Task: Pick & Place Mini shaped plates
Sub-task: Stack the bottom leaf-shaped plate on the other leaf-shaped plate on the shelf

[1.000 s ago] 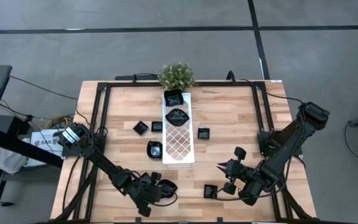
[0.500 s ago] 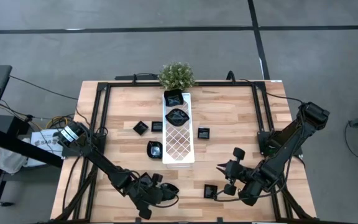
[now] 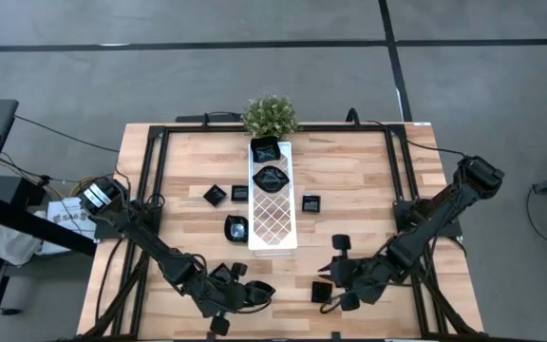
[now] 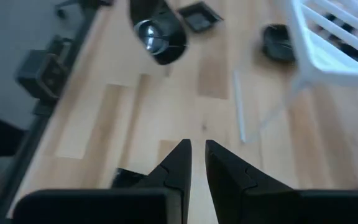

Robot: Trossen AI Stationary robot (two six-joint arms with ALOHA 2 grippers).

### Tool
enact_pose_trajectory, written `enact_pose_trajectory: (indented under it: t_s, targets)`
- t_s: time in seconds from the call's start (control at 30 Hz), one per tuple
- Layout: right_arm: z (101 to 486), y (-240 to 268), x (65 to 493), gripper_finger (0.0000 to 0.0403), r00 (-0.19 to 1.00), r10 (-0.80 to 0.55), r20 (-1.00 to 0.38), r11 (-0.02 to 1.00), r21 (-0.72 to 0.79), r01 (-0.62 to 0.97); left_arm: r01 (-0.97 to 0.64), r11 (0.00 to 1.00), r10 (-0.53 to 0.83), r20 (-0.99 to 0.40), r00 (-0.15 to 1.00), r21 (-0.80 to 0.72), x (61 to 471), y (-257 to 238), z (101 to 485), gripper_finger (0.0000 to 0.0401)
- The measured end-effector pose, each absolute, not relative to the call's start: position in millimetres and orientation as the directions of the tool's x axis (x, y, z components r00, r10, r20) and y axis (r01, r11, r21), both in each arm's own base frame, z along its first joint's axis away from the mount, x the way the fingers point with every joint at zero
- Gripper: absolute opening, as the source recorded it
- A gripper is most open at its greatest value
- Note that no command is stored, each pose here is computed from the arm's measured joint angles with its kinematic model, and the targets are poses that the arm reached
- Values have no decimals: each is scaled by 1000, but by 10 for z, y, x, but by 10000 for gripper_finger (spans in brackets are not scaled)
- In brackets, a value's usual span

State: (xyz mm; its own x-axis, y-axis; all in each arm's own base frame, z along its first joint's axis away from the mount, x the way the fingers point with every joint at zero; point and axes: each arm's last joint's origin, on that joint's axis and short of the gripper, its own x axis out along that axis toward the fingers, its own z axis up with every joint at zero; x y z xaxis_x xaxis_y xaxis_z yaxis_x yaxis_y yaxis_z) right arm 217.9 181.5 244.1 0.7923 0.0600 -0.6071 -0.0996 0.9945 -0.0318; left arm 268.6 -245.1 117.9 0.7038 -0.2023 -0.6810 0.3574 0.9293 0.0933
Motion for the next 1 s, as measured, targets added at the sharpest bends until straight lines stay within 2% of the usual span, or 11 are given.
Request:
enact_pose_trajectory:
  t_s: [0.23,0.47,0.83,1.0]
  targets:
    - [2580,1709,2308,42,788,238,-567,965,44,-259,339,938,-227,-616,754,69,2671,-2429,1482,7]
    - [2863,1588,2308,42,823,366,-434,924,67,-376,284,957,-208,-531,822,65,2637,-2372,1812,8]
    - [3396,1412,2037,42,872,463,-159,882,-21,-471,246,967,-187,-477,859,63,2611,-2329,1997,8]
    - [3473,1367,1974,42,875,469,-124,878,-42,-477,222,972,-166,-462,871,70,2619,-2328,2011,8]
